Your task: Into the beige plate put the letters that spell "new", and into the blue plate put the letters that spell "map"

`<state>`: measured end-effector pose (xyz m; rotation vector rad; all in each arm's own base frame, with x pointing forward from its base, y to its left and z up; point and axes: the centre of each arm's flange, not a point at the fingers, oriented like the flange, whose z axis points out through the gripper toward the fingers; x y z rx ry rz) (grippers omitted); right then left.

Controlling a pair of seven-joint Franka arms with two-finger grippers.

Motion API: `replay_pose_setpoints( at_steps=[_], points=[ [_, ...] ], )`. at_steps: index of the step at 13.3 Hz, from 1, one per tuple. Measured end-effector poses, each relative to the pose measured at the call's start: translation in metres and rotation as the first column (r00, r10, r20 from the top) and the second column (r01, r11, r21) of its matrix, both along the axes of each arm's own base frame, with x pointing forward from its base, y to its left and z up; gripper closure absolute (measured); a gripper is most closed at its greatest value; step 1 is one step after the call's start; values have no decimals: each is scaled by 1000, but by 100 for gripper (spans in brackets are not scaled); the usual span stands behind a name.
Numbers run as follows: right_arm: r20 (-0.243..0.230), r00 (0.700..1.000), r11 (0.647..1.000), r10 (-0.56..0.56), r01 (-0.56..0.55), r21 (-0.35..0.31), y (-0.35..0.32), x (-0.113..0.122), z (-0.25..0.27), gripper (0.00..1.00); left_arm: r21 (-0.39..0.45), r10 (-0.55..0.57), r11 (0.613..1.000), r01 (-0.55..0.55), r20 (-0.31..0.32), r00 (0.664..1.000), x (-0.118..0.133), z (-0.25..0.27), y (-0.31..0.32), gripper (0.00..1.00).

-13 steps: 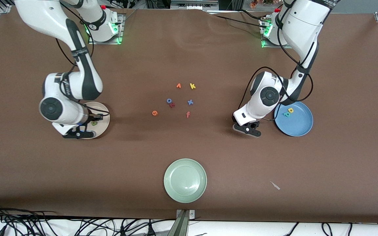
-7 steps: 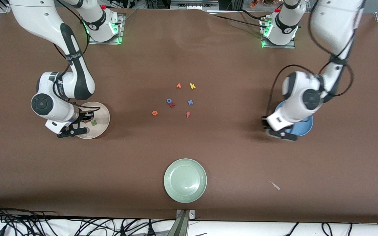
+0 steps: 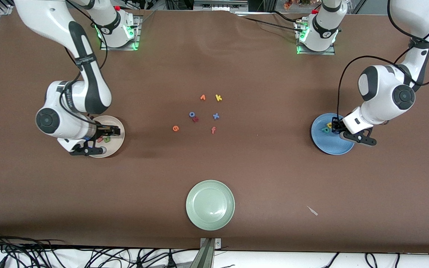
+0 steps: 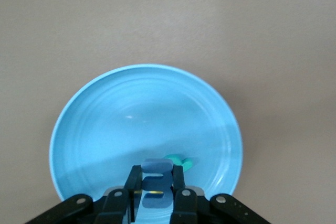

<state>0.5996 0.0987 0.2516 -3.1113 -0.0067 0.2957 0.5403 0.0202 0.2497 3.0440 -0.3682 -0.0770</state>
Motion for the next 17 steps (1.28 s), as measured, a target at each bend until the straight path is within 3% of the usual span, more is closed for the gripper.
replay_pose_setpoints(
  at_steps=[2, 4, 7, 9, 13, 17],
  points=[
    [7, 998, 998, -60, 60, -18, 38, -6, 1, 0, 0, 0, 1000, 0, 0, 1000, 0, -1, 5, 68],
    [40, 990, 990, -138, 139, -34, 77, -12, 1, 0, 2, 2, 1000, -2, 11, 1000, 1, 0, 7, 48],
    [70, 969, 970, -236, 239, -38, 130, -26, -4, 0, 17, 39, 999, -40, 76, 996, 12, 12, 28, 16],
    [90, 947, 950, -307, 311, -32, 157, -36, -12, 0, 22, 65, 997, -68, 101, 993, 14, 23, 44, 0],
    [116, 903, 909, -414, 417, -8, 202, -53, -36, 0, 21, 74, 997, -78, 147, 986, 13, 65, 50, 0],
    [120, 876, 883, -467, 470, 0, 229, -68, -56, 0, 1, 89, 996, -90, 139, 986, -12, 171, 42, 0]
  ],
)
